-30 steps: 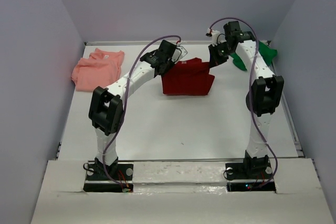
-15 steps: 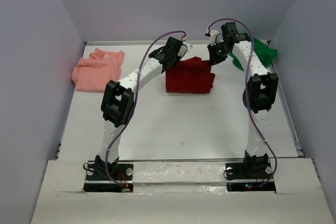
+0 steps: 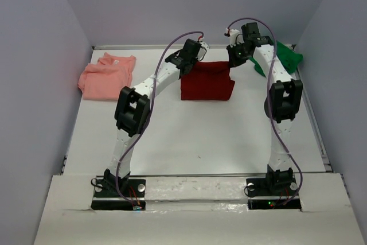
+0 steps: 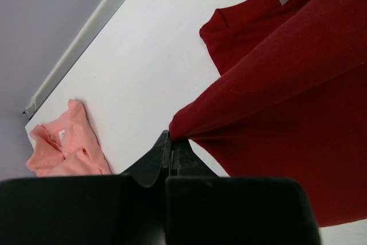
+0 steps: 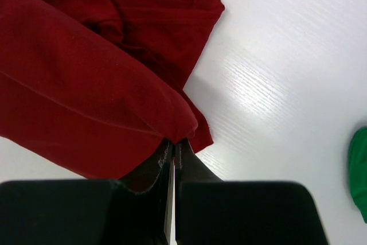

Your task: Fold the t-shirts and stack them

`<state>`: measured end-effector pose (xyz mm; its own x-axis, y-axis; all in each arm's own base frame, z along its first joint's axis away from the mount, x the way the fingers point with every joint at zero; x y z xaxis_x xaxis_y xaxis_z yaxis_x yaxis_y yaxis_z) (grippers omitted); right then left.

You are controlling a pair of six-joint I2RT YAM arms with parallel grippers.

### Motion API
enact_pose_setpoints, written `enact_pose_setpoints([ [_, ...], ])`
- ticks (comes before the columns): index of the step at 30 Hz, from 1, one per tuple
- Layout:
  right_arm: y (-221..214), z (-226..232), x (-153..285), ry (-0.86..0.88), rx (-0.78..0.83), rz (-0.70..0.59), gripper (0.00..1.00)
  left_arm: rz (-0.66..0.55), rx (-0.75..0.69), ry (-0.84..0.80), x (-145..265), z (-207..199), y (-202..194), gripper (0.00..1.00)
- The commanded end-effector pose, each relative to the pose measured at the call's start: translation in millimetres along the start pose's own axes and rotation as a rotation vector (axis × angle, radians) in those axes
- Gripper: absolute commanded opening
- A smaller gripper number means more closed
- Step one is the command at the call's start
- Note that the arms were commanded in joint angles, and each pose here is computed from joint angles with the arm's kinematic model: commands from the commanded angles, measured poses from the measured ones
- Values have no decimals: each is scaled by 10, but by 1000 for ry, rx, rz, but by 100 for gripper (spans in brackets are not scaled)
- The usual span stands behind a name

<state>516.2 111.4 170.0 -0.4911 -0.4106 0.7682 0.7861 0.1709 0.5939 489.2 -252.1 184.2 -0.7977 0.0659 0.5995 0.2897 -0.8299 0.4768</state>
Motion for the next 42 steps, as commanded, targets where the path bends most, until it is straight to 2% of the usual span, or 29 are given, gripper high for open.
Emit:
enact_pose_setpoints([
  [1,237,-119,-13,-43,11,-101,0,-4,32,39,-2,72,-2,0],
  [13,225,-281,-324,-79,11,-107,0,-2,12,82,-248,47,16,0],
  [23,289,-433,-479,-146,13,-146,0,6,14,124,-614,-11,86,0],
  [29,329,-494,-544,-171,14,-162,0,-12,14,160,-693,36,143,0],
  [35,266,-543,-674,-177,-2,-145,0,21,-10,232,-744,87,94,0],
  [36,256,-548,-688,-177,-3,-142,2,20,-8,238,-750,90,94,4],
  [37,247,-554,-694,-180,-4,-139,19,24,-13,239,-766,81,84,15],
  [39,242,-559,-704,-181,-6,-138,37,27,-9,263,-776,104,84,18],
  [40,240,-564,-706,-185,-4,-138,53,30,-11,269,-791,93,80,19],
  [42,250,-559,-685,-185,1,-140,65,42,-21,314,-786,118,84,24],
])
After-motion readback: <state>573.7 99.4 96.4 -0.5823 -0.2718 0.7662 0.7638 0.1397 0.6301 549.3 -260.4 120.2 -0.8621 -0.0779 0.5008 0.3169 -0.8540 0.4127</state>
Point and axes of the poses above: each gripper's point midway between its finger pads, its own x axis back along the fingers, its own z axis along the line the jaws close on, y = z × x, the point moved 4 cm from there along x, back along the fingers, and after that the axes turned 14 degrees about -x, right-handed, at the moved point
